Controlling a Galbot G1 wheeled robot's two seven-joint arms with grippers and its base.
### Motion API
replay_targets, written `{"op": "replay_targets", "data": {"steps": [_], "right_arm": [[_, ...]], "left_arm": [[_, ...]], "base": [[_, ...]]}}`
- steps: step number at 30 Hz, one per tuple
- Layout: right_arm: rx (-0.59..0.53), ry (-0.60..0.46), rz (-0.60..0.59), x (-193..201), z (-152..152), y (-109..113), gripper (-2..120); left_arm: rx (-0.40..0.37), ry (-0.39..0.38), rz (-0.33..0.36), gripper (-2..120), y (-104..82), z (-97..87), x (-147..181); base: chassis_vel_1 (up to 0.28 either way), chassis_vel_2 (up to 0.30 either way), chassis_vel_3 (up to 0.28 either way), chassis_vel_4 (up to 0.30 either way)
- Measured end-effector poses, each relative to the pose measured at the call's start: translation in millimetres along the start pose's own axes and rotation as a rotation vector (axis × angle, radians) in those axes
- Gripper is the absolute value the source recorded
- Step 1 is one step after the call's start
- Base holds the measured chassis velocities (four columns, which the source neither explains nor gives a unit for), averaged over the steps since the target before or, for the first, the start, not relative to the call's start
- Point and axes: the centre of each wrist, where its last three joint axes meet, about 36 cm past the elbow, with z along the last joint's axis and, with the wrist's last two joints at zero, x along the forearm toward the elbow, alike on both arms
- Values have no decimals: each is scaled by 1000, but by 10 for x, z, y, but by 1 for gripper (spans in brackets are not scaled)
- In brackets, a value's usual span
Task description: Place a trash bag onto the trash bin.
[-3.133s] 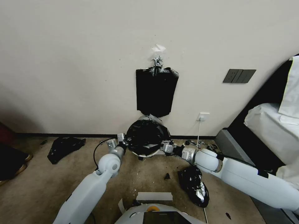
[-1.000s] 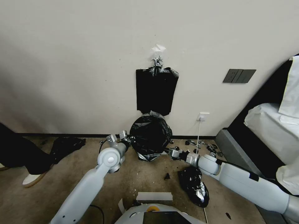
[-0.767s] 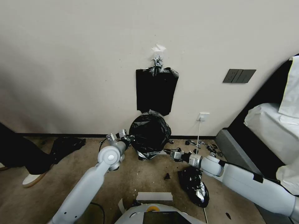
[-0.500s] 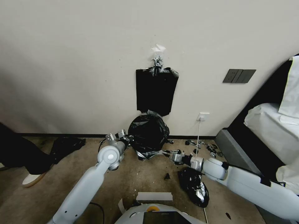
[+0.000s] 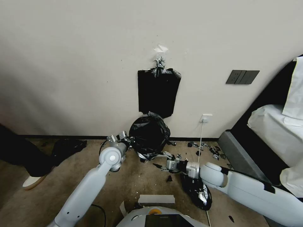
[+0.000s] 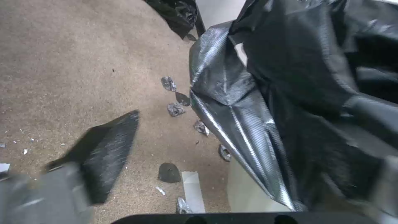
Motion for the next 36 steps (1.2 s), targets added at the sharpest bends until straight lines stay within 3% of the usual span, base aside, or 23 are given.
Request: {"op": "replay_targets", "data": {"steps": [12, 26, 28, 36], "right_arm": [[-17, -1, -12, -175, -12, 59, 91], [-51, 115, -7, -320, 456, 82, 86], [-65, 157, 0, -378, 631, 109, 84], [-70, 172, 10, -377, 713, 127, 84]], "left_arm": [[8, 11, 6, 0, -89, 29, -76], [21, 23, 47, 0, -187, 45, 69], [26, 32, 57, 0, -210, 65, 126], [29, 45, 49, 0, -179, 108, 149]], "base": [[0, 0, 0, 0], [0, 0, 0, 0], [0, 0, 0, 0], [0, 0, 0, 0]]}}
